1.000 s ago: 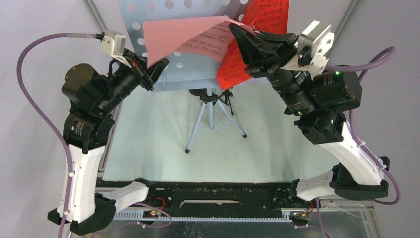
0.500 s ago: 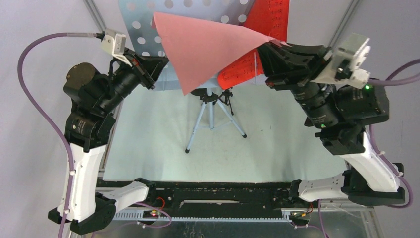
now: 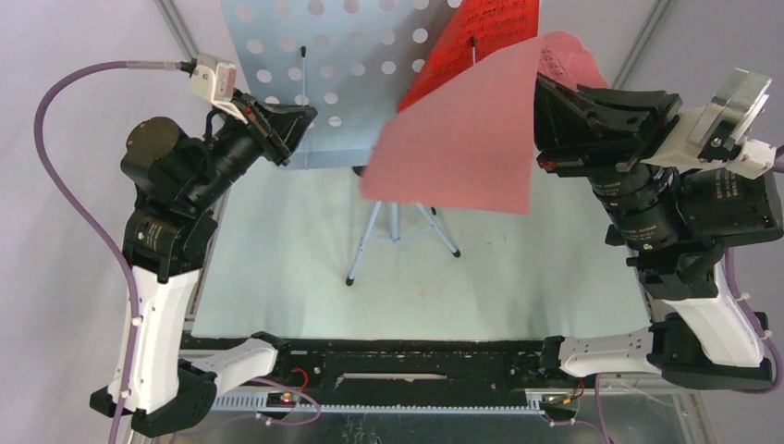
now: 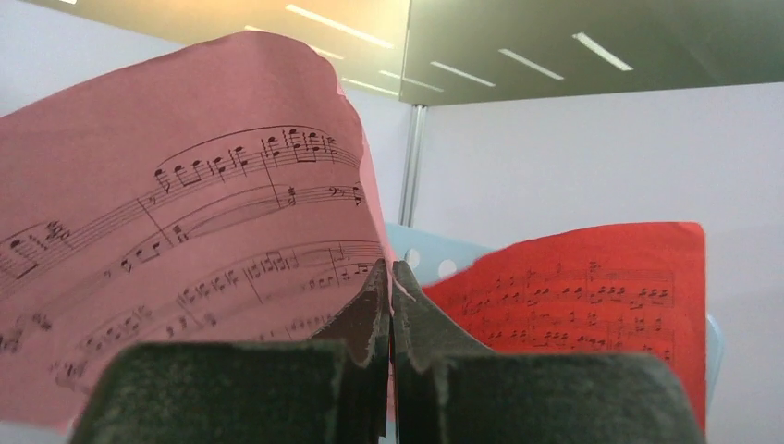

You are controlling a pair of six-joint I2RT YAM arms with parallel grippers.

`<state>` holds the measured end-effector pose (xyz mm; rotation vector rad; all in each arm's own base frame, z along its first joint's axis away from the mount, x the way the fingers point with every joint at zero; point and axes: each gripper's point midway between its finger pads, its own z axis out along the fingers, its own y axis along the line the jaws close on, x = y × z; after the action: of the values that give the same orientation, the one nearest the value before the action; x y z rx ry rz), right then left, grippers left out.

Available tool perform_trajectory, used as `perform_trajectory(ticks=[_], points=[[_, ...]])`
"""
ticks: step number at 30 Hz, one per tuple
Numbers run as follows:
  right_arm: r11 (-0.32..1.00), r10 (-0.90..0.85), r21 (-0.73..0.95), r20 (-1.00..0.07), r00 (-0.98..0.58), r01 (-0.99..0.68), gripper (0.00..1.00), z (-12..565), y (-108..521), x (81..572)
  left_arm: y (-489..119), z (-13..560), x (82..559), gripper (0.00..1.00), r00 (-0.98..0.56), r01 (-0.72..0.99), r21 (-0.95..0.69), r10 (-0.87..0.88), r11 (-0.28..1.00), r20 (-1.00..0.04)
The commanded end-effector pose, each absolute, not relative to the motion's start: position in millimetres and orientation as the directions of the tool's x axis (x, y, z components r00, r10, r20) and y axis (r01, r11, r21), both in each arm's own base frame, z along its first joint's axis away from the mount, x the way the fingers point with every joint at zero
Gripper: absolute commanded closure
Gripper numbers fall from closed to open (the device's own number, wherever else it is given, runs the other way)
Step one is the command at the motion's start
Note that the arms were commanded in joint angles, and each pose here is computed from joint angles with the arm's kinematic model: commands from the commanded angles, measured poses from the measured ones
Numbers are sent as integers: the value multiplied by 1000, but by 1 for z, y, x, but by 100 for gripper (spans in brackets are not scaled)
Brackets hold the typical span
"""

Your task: Pack up the instrument practice props

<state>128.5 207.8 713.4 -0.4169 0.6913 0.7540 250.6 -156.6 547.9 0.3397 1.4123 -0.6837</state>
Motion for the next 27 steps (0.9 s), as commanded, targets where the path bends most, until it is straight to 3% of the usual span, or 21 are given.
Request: perform_trajectory(ticks=[1,7,12,22,27], points=[[606,461,-130,-746,480,-785,100,700,220,120,-153,543,258,75,29,599,-155,-215,786,-976],[484,415,-150,-828,377,-862,100,675,234,104,-152,545,254,57,38,601,-152,-218,785,-975],[420,317,-113,-912,262,-901,100,626,246,100,-150,549,248,48,51,602,-148,-222,784,-974],[342,217,-165,-944,248,-925,100,574,252,80,-150,549,247,43,53,607,-148,-226,781,-973],[361,90,-127,-981,170,-924,100,535,257,88,-147,548,245,40,56,598,-145,-221,788,-974]])
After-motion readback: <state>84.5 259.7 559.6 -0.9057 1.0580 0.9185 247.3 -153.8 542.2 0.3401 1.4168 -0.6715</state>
